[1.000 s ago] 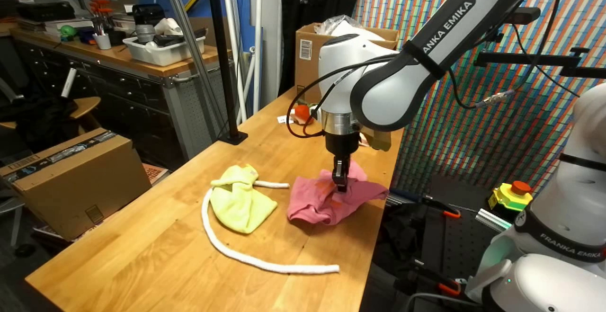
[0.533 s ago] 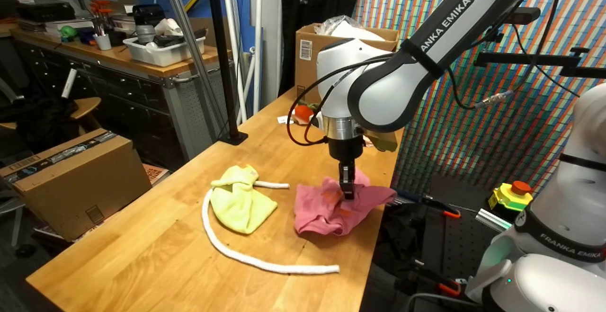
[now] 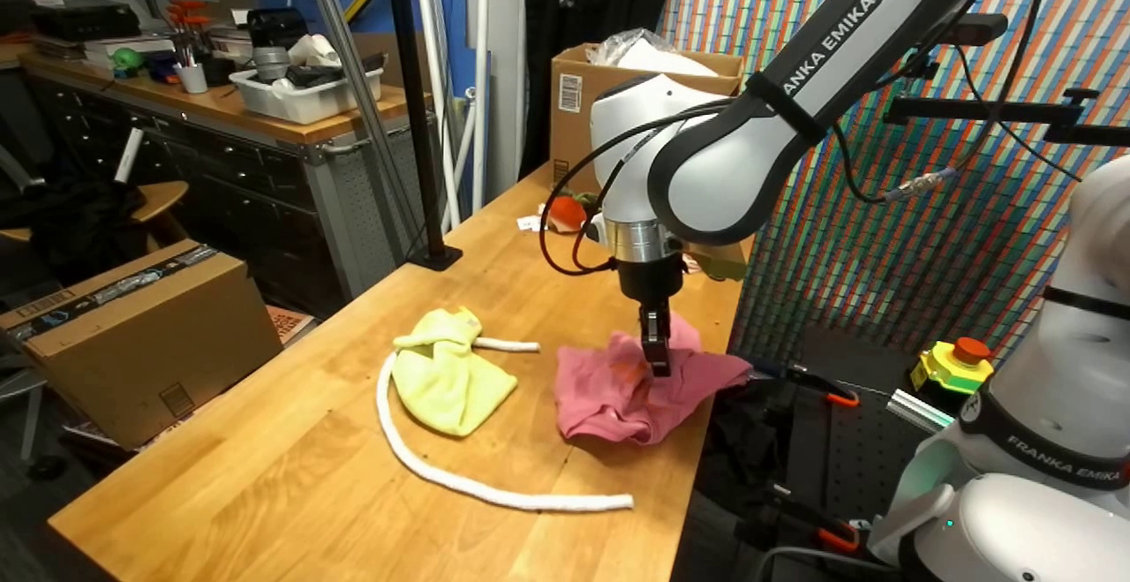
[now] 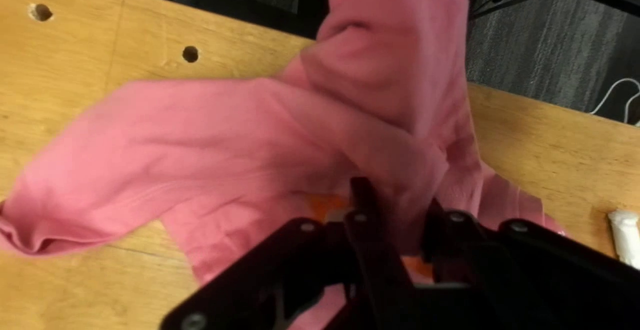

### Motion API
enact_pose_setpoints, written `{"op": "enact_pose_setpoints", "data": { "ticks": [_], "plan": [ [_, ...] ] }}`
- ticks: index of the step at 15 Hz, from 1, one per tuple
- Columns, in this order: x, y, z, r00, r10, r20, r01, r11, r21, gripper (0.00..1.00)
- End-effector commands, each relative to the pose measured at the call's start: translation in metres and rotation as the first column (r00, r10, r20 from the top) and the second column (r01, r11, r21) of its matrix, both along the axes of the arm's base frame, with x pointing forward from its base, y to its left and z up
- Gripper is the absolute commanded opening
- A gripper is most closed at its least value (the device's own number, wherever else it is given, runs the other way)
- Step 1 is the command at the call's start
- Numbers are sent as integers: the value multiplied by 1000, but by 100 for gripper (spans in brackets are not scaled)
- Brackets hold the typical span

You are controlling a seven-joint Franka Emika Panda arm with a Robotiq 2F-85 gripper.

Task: Separate the things on the heap

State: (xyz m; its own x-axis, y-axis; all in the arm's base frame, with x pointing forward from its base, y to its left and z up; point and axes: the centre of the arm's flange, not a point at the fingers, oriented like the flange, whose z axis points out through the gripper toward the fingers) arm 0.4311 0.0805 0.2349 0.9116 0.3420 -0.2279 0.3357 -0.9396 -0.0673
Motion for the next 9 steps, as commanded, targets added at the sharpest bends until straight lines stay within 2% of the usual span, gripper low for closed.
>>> {"op": "enact_pose_setpoints", "data": {
  "ticks": [1,7,9],
  "plan": [
    [5,0,7,1000,21,4,-21,1000,20,58],
    [16,7,14,997,75,34,-74,997,-7,100],
    [22,16,18,991,126,53,-123,992,-39,100]
  ]
}}
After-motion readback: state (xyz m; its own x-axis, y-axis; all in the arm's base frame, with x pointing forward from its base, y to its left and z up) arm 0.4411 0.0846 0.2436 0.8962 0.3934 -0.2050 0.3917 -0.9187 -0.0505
